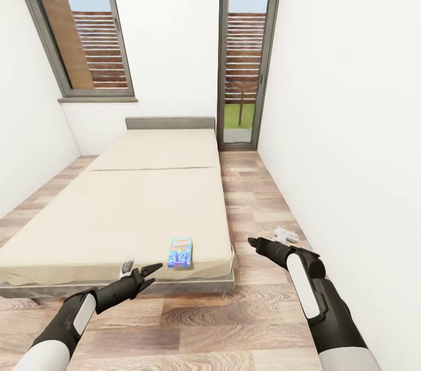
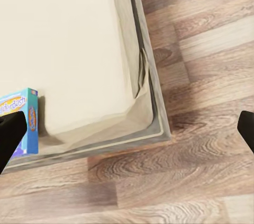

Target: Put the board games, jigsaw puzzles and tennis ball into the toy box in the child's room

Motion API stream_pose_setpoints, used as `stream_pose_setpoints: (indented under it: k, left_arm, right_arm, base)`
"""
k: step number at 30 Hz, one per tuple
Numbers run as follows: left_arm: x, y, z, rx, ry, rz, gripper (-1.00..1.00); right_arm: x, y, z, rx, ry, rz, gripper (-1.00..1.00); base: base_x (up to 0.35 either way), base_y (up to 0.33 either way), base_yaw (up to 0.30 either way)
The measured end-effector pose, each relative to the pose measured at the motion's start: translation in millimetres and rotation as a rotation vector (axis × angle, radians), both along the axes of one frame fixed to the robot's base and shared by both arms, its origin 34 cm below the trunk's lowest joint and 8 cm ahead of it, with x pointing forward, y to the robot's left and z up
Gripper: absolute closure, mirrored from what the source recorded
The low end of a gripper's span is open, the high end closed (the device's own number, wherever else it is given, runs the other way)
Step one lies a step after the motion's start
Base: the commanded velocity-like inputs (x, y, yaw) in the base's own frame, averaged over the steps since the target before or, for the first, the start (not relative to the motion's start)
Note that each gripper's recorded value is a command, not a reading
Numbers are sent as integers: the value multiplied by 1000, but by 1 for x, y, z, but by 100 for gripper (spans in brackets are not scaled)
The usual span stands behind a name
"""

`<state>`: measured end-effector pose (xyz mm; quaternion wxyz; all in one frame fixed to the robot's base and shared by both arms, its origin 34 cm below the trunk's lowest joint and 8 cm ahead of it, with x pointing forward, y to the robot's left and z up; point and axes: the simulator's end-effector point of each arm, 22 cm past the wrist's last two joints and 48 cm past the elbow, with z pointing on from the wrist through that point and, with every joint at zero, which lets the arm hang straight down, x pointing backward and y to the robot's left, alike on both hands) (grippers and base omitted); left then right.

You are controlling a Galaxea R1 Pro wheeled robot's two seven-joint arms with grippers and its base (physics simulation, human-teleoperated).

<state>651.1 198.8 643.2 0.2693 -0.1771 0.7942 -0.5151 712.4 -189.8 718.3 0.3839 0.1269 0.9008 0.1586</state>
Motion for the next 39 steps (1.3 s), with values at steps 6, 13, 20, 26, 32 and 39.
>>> stream_pose_setpoints:
  k: [6, 13, 20, 26, 32, 39]
  left_arm:
    - [5, 2, -1, -46, -21, 31, -100]
    - [6, 14, -11, -56, -29, 52, -100]
    - [7, 32, -21, -50, -38, 76, -100]
    - [7, 34, -29, -64, -48, 84, -100]
    - [5, 32, -36, -84, -64, 79, -100]
    - [2, 31, -49, -87, -66, 76, -100]
  right_arm:
    - [-2, 1, -12, -1, 2, 3, -100]
    - [-3, 1, -24, -2, -3, 3, -100]
    - [2, 1, -5, 3, -76, 10, -100]
    - [-15, 10, 2, 29, -109, 56, -100]
    - [-28, 34, 5, 112, -145, 140, -100]
    - [-43, 70, 12, 273, -173, 269, -100]
  base:
    - [0, 0, 0]
    - [0, 0, 0]
    - [0, 0, 0]
    - [0, 0, 0]
    - [0, 0, 0]
    - [0, 0, 0]
